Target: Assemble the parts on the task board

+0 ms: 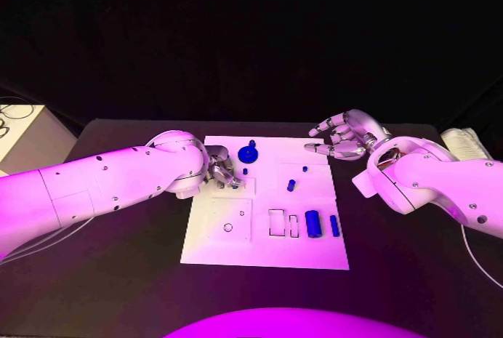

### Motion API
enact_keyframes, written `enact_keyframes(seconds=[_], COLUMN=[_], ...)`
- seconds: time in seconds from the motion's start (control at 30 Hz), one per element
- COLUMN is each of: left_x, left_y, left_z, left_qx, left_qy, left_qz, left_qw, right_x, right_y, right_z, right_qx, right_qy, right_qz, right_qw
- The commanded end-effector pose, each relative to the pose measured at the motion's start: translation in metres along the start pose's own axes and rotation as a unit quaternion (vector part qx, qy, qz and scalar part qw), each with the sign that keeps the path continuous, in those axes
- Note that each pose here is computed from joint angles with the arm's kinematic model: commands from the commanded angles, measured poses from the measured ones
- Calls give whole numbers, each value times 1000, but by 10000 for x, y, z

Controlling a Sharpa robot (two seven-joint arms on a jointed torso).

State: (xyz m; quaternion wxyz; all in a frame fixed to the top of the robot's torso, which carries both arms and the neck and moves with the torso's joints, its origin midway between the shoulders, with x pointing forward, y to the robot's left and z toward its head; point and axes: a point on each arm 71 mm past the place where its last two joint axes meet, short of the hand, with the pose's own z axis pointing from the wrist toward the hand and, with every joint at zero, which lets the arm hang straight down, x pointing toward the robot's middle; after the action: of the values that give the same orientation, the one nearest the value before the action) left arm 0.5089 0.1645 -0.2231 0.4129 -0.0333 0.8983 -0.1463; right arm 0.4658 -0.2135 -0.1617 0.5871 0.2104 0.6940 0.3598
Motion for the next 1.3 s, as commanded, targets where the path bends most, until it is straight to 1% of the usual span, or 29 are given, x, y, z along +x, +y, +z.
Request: enact_keyframes(seconds=[0.03, 0.23, 0.4, 0.6, 0.7, 0.8, 0.97, 1.0, 1.03, 1.07, 1.1, 1.2, 1.3], left_x=[24, -1, -64, -182, -260, -359, -551, -649, -681, -744, -774, -901, -985], left_y=[0, 7, -6, -55, -60, -33, 56, 97, 109, 130, 139, 173, 185], left_z=[-4, -38, -88, -163, -205, -250, -294, -299, -299, -296, -292, -262, -228], left_qx=[2, 4, 10, 21, 24, 22, 14, 11, 9, 7, 6, 1, -5], left_qy=[1, -7, -18, -32, -37, -40, -40, -46, -49, -55, -58, -71, -75], left_qz=[0, -5, -13, -26, -29, -26, -34, -46, -50, -58, -61, -76, -81], left_qw=[1000, 1000, 1000, 999, 999, 999, 999, 998, 998, 997, 996, 995, 994], right_x=[10, 9, 8, 8, 8, 6, -3, -6, -8, -10, -11, -12, -9], right_y=[4, -2, -8, -14, -17, -20, -30, -34, -35, -37, -37, -37, -33], right_z=[-1, 1, 5, 10, 12, 14, 16, 17, 17, 19, 19, 21, 23], right_qx=[-5, -4, -4, -3, -3, -2, -1, 0, 0, 0, 0, -1, -2], right_qy=[6, 5, 4, 4, 4, 4, 3, 2, 2, 1, 1, 0, 0], right_qz=[-2, -2, -2, -2, -2, -3, -3, -3, -3, -3, -3, -4, -4], right_qw=[1000, 1000, 1000, 1000, 1000, 1000, 1000, 1000, 1000, 1000, 1000, 1000, 1000])
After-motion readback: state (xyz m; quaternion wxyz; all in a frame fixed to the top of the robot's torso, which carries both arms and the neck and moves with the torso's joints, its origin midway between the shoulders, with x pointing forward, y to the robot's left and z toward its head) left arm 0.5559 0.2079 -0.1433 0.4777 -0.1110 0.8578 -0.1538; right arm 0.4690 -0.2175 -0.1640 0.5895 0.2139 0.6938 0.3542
